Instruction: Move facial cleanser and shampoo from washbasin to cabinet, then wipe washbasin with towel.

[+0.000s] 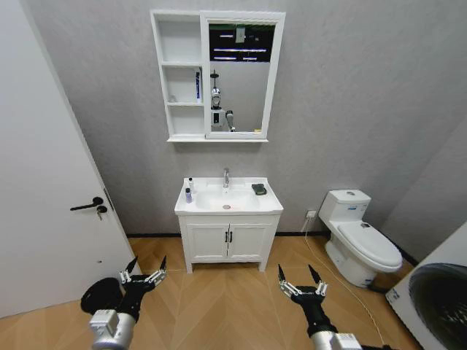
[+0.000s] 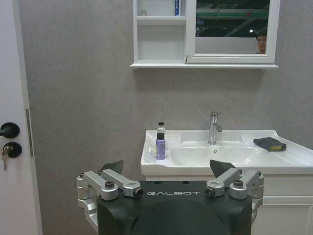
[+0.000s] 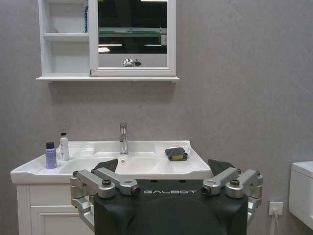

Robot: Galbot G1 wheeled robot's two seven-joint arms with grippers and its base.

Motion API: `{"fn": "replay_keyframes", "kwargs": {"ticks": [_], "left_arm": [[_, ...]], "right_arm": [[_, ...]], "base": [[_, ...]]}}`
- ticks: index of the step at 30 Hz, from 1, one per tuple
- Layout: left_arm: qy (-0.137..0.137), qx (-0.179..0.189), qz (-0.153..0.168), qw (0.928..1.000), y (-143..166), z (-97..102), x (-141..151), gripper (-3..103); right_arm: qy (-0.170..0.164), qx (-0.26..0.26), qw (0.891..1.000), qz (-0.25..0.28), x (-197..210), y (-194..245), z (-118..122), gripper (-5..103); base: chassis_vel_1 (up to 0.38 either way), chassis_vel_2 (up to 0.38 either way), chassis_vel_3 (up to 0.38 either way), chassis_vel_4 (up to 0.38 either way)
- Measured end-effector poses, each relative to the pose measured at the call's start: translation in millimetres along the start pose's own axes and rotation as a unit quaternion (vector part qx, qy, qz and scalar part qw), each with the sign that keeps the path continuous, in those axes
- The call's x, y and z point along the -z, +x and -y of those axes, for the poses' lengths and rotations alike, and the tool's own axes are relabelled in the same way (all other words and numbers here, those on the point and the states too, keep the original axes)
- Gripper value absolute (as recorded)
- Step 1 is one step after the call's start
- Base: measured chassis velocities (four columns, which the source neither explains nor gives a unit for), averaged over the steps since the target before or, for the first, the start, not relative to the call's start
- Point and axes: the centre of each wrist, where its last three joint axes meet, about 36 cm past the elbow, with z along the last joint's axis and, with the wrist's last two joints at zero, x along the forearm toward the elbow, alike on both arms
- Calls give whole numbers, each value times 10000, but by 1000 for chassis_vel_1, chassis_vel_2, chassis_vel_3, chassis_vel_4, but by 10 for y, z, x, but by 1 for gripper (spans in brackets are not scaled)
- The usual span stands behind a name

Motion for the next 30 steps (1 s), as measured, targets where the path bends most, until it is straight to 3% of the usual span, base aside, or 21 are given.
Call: {"fn": "replay_keyframes", "kwargs": {"ticks": [11,30], "left_arm": [[11,-110,-78,9999,-29,98,-78,96],[8,-86,-104,9999,-51,81,-113,96]], "right_arm": [[16,27,10000,-11,-44,-6,1,100],[-29,32,10000,14,-81,-15,-13,100]], "base": [[-183,183,178,-187],[-254,256,256,-257]]}}
